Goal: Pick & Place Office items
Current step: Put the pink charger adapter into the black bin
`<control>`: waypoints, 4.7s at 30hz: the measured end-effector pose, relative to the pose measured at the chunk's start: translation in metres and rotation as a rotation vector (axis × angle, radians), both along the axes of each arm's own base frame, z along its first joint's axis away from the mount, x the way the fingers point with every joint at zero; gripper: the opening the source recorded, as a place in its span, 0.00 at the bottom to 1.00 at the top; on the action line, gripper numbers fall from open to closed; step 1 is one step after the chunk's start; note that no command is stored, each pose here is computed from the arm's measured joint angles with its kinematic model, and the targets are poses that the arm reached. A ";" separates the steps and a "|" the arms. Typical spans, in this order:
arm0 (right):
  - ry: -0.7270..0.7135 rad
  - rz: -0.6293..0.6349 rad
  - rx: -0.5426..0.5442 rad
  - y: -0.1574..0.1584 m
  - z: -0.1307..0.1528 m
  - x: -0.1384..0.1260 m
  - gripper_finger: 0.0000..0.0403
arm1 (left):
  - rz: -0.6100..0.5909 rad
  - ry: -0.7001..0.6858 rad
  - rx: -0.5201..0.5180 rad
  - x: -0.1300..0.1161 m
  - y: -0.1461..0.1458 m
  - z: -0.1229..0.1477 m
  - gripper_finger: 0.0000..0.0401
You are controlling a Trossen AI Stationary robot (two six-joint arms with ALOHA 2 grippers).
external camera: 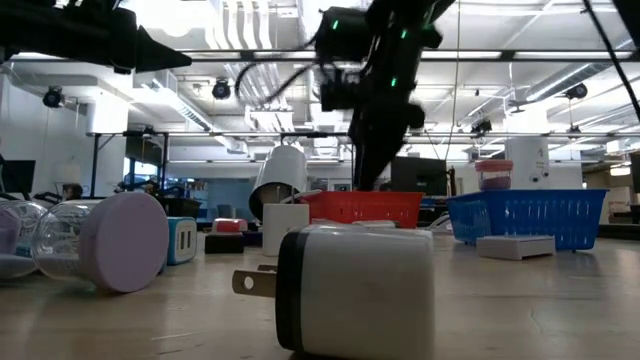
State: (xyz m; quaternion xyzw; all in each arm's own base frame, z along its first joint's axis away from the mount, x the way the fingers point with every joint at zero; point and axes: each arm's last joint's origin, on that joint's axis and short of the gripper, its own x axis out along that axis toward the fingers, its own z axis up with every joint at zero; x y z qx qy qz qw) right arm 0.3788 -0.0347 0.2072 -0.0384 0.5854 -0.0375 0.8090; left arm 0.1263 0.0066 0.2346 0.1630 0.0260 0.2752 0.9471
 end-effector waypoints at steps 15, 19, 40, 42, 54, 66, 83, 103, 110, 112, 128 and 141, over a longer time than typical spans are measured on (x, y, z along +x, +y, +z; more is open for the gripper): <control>-0.974 0.105 -0.049 0.013 0.119 -0.127 0.42 | 0.000 -0.005 -0.013 0.000 0.000 0.000 0.02; -1.086 0.038 -0.103 0.014 0.103 -0.162 0.26 | 0.000 -0.004 -0.009 0.000 0.000 0.000 0.02; -1.465 0.124 -0.030 0.021 0.001 -0.229 0.02 | 0.002 0.005 0.040 0.000 0.000 0.002 0.02; -1.492 0.148 -0.011 0.022 0.003 -0.232 0.02 | 0.003 0.003 0.040 0.000 0.000 0.002 0.02; -1.555 0.207 0.018 0.026 -0.009 -0.252 0.02 | 0.001 -0.009 0.020 0.000 0.000 0.002 0.02; -1.562 0.201 0.038 0.026 -0.009 -0.254 0.02 | -0.085 0.019 0.059 0.003 -0.002 0.001 0.02; -1.520 0.191 0.053 0.026 -0.013 -0.253 0.02 | 0.081 0.473 -0.202 0.077 0.006 0.060 0.00; -1.517 0.185 0.065 0.026 -0.013 -0.253 0.02 | -0.177 1.267 -0.361 0.177 0.010 -0.010 0.44; -1.498 0.174 0.086 0.026 -0.015 -0.252 0.02 | -0.251 1.249 -0.336 0.191 0.009 -0.021 0.69; -1.497 0.171 0.098 0.026 -0.015 -0.252 0.02 | -0.257 1.257 -0.338 0.192 0.009 -0.023 0.73; -1.492 0.168 0.112 0.026 -0.016 -0.252 0.02 | -0.297 1.365 -0.453 0.197 0.025 -0.054 0.77; -1.493 0.169 0.111 0.026 -0.016 -0.252 0.02 | -0.326 1.439 -0.437 0.199 0.027 -0.075 0.75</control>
